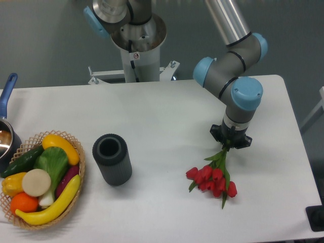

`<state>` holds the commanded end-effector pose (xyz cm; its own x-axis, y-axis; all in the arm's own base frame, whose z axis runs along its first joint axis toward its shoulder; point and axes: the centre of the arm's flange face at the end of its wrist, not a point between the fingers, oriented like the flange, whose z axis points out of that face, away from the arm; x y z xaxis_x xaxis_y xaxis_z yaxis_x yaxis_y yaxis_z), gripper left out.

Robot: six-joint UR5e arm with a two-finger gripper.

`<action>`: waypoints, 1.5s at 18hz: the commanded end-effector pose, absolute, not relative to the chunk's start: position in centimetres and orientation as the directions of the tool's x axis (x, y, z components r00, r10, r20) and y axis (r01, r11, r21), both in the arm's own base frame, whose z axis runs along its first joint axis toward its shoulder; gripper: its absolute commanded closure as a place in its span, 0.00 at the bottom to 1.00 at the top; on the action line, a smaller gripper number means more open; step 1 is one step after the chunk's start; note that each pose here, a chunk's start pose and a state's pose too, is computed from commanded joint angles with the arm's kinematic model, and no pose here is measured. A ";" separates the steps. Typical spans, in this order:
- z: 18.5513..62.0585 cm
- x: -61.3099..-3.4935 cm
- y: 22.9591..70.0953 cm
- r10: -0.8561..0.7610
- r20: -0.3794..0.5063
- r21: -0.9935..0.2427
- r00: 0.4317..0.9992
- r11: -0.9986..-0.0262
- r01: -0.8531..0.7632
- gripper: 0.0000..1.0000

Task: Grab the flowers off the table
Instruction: 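Lift the red tulip bunch up off the table by the stems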

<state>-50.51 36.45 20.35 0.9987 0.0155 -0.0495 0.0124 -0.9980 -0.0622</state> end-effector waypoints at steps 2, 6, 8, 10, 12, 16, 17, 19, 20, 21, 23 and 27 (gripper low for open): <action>20.7 -50.6 36.6 0.046 -0.049 -0.078 0.998 -0.996 0.042 0.98; 22.4 -50.7 36.6 0.073 -0.079 -0.084 0.994 -0.994 0.066 0.98; 23.1 -50.8 36.4 0.076 -0.089 -0.088 0.993 -0.994 0.069 0.98; 24.6 -51.3 36.4 0.081 -0.115 -0.100 0.990 -0.993 0.069 0.97; 25.5 -52.0 36.1 0.088 -0.134 -0.106 0.987 -0.992 0.074 0.97; 27.7 -53.4 35.2 0.105 -0.171 -0.123 0.980 -0.989 0.085 0.93; 28.1 -53.7 35.2 0.107 -0.177 -0.126 0.978 -0.988 0.085 0.93; 29.2 -54.4 35.2 0.111 -0.188 -0.130 0.976 -0.988 0.087 0.96; 29.7 -54.8 35.1 0.112 -0.187 -0.129 0.976 -0.988 0.089 0.96; 30.4 -55.2 35.0 0.117 -0.185 -0.130 0.976 -0.987 0.093 0.96; 31.7 -55.8 35.1 0.116 -0.178 -0.124 0.977 -0.988 0.095 0.97; 33.0 -56.3 35.3 0.113 -0.156 -0.110 0.981 -0.989 0.097 0.98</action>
